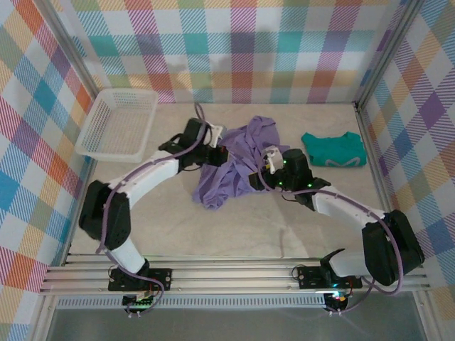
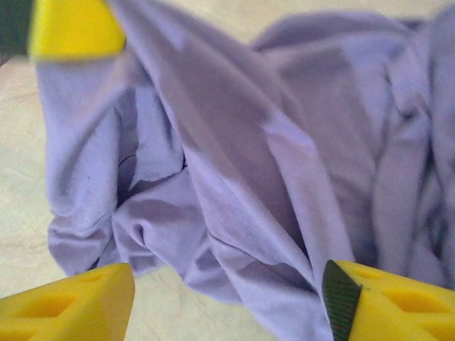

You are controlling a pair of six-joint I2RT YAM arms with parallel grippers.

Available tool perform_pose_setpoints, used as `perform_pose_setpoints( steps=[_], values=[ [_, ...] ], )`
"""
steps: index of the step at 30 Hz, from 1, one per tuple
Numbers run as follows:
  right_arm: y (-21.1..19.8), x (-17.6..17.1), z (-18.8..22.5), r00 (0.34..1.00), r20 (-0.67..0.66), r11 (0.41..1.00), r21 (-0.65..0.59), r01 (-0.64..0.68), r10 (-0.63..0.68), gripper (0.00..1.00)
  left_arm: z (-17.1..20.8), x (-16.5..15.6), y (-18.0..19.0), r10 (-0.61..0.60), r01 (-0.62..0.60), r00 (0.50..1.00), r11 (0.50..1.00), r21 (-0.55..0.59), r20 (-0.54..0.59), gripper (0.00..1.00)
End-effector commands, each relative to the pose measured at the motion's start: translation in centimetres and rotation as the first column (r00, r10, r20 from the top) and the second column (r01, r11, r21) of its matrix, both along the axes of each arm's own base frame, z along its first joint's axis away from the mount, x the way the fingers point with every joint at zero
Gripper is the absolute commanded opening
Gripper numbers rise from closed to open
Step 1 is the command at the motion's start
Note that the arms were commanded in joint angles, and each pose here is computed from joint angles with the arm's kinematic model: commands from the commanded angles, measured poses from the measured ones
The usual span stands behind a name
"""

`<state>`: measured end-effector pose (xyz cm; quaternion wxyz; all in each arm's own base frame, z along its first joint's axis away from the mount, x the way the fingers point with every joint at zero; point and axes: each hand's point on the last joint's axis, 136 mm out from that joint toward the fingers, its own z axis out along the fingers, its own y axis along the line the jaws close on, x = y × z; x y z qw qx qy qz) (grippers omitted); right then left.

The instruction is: Fold the inside-out t-shirt

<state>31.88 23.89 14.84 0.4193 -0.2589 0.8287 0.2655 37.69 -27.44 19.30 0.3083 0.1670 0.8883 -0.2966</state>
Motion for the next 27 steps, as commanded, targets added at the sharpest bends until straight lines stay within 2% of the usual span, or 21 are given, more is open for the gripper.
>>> perform_pose_setpoints(
  steps=[1,5,9,10,12,14,15,17,21,24,27],
  values=[
    [2.5,2.0,2.9,0.974,0.211,0.996,-0.02,-0.083,0.085,0.75,2.0,-2.0,-0.6,-0.075,0.066,0.994,0.992,-0.109,-0.079,0.0],
    [4.7,3.0,2.5,0.955,0.253,0.988,-0.07,-0.141,0.154,0.78,2.9,-2.2,-0.4,-0.076,0.064,0.993,0.99,-0.125,-0.089,0.0],
    [6.5,4.7,1.2,0.963,0.224,0.989,-0.04,-0.142,0.148,0.76,3.3,-2.5,-0.3,-0.079,0.066,0.992,0.989,-0.134,-0.094,0.0],
    [6.8,5.2,1.1,0.966,0.22,0.99,-0.033,-0.135,0.139,0.72,3.3,-2.6,-0.2,-0.077,0.065,0.992,0.989,-0.132,-0.095,0.0],
    [7.0,5.8,1.2,0.973,0.194,0.992,-0.027,-0.124,0.127,0.42,3.3,-2.3,0.7,-0.041,0.03,0.995,0.993,-0.111,-0.093,0.0],
    [6.7,4.9,2.1,0.979,0.147,0.989,0.006,-0.148,0.145,0.19,3.2,-1.5,2.5,0.051,-0.056,0.996,0.997,-0.057,-0.076,0.0],
    [6.5,3.8,2.8,0.977,0.112,0.981,0.055,-0.186,0.179,0.11,3.0,-0.9,3.8,0.121,-0.122,0.991,0.993,-0.008,-0.054,0.01],
    [6.7,1.1,4.7,0.954,0.012,0.933,0.205,-0.297,0.301,0.0,2.6,0.6,6.6,0.259,-0.261,0.965,0.961,0.093,0.026,0.03],
    [7.7,-2.3,7.6,0.876,-0.114,0.833,0.387,-0.396,0.469,0.0,1.6,3.5,9.5,0.39,-0.413,0.91,0.885,0.214,0.143,0.09],
    [7.4,-2.2,8.5,0.867,-0.189,0.83,0.436,-0.347,0.461,0.0,1.3,4.7,10.5,0.424,-0.458,0.888,0.847,0.27,0.176,0.19],
    [6.7,-1.3,8.8,0.858,-0.257,0.834,0.469,-0.293,0.446,0.0,1.3,3.7,11.3,0.449,-0.483,0.875,0.832,0.273,0.18,0.33]
  ],
)
